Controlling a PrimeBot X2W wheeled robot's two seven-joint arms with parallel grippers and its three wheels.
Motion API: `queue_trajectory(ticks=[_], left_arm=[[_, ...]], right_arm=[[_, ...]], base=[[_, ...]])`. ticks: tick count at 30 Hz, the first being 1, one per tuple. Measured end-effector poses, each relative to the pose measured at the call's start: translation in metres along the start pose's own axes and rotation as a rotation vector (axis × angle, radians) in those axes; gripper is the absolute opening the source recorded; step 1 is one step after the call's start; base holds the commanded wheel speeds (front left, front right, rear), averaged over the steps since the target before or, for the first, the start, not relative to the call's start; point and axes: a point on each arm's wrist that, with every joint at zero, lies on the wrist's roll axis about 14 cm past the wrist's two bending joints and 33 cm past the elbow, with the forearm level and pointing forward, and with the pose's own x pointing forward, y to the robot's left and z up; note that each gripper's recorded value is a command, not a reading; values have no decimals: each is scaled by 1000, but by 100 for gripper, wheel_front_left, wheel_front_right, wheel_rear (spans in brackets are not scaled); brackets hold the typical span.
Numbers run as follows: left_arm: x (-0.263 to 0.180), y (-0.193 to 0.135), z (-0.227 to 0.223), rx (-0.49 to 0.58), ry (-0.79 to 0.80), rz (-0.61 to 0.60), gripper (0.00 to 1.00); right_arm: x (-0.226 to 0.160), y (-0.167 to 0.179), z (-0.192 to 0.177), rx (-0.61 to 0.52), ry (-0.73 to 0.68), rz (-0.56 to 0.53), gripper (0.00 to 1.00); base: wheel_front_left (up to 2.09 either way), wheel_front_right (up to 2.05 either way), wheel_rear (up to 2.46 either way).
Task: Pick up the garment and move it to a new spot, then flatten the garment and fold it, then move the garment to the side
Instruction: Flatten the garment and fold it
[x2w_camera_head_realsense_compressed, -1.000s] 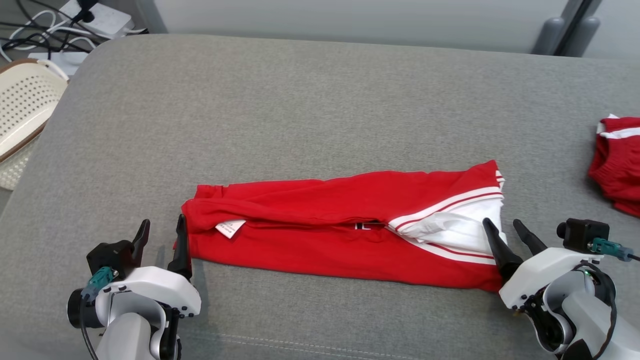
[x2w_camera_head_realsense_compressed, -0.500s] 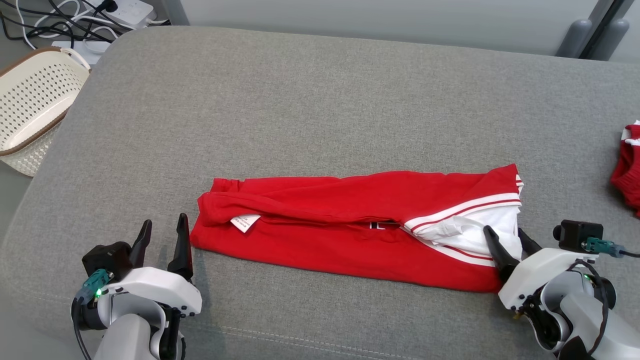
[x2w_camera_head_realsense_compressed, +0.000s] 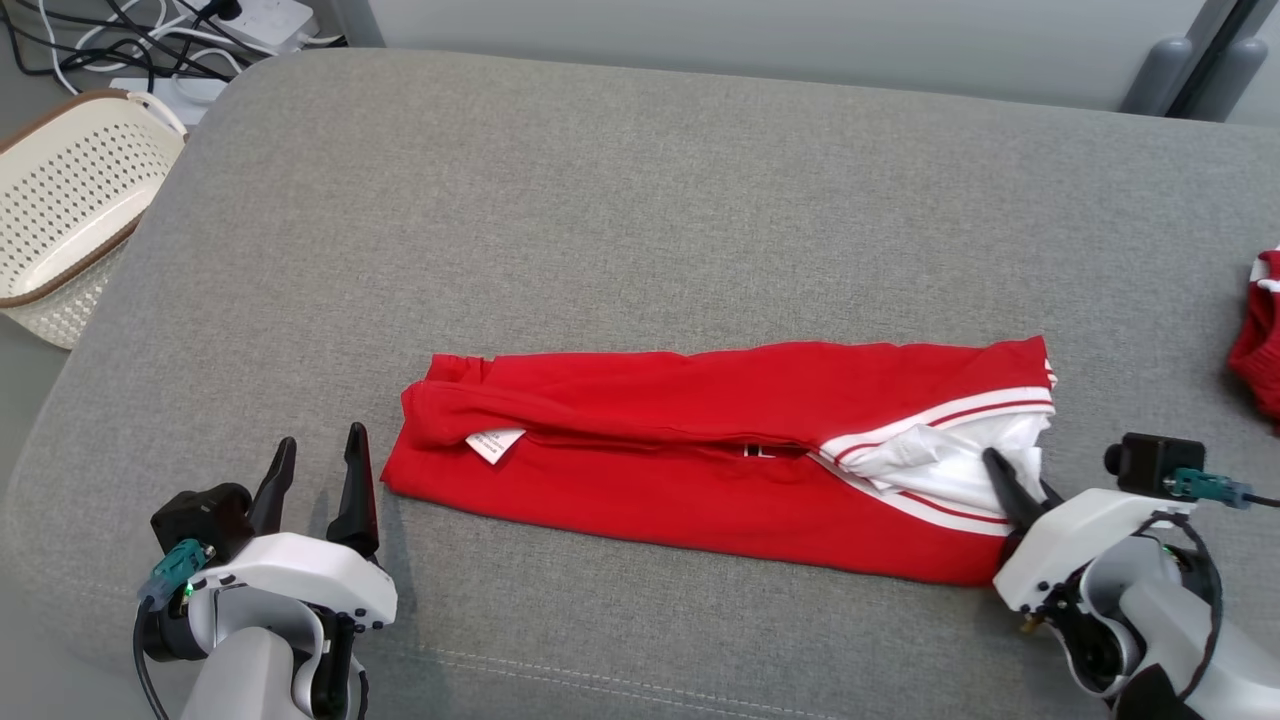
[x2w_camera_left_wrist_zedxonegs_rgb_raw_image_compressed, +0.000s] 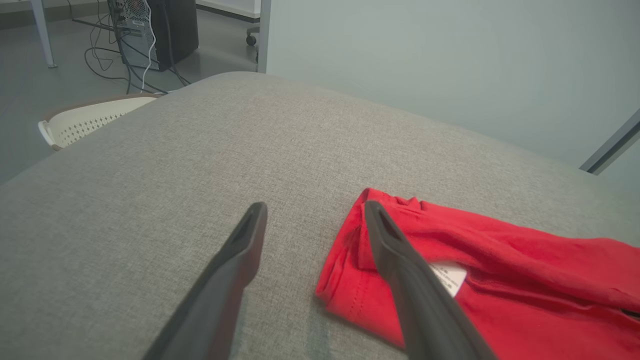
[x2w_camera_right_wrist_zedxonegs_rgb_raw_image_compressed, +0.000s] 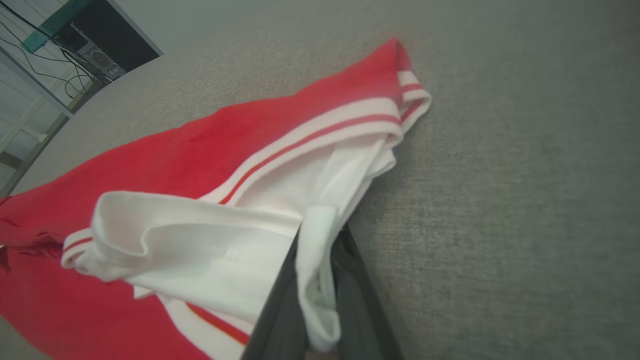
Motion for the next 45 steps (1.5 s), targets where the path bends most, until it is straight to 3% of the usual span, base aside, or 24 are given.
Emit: queue_trajectory(ticks=[13,18,24,36,45], left_arm=[[2,-21,-6,-2,16,-60,100],[4,-32,-9,0,24,-92,100],[4,-43,-12,-2,35,-123,100],[-9,-41,-20,-20,58,-127,100],[-26,-26,-21,-38,60,-91,100]], right_arm=[[-31,-61,38,-13,-107,-142,0],[-37,-56,69,-47,-185,-110,0],[-31,3,85,-94,-206,79,0],[-17,141,57,-258,-39,463,0],[-2,207,27,-364,72,620,0]], base=[[0,0,0],[0,0,0],[0,0,0],[0,0,0],[0,0,0]])
